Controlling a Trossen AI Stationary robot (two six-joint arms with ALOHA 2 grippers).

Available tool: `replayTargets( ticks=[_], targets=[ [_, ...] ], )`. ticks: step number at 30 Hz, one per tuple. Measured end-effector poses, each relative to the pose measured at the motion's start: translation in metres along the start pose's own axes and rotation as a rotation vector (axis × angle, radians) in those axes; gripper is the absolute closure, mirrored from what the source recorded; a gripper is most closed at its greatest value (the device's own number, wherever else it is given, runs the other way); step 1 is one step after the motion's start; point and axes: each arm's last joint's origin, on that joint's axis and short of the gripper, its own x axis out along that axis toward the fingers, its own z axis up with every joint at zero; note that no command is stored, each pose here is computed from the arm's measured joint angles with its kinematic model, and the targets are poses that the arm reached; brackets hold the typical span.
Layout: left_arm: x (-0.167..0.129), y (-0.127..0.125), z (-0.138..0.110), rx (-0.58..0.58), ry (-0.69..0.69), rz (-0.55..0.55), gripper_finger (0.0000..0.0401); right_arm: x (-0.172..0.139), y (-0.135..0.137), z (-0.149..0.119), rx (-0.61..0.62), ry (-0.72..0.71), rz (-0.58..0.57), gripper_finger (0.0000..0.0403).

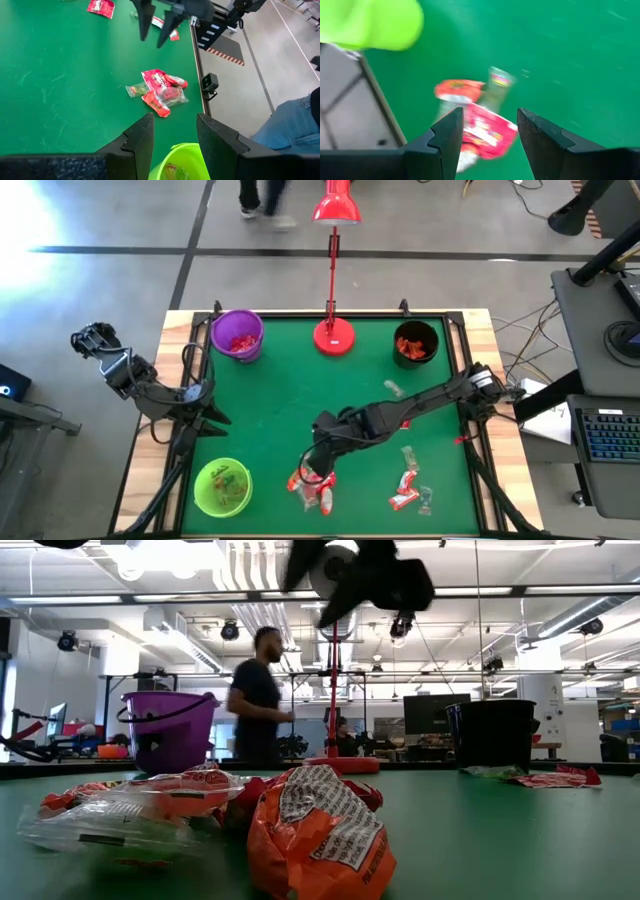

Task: Sort candy
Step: Put the red candy into the violet bucket

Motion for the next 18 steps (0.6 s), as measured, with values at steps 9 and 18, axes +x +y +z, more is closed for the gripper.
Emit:
replayTargets(
  ticks=[9,18],
  targets=[
    [0.0,0.0,0.0,-0.001,0.0,0.0,0.0271,0.007,0.004,-0.008,0.056,-0.007,0.042,0.0225],
    [0.0,0.0,0.001,-0.002,-0.017,0.019,0.0271,0.027,0.001,-0.024,0.084,-0.005,0.092,0.0225]
  ],
)
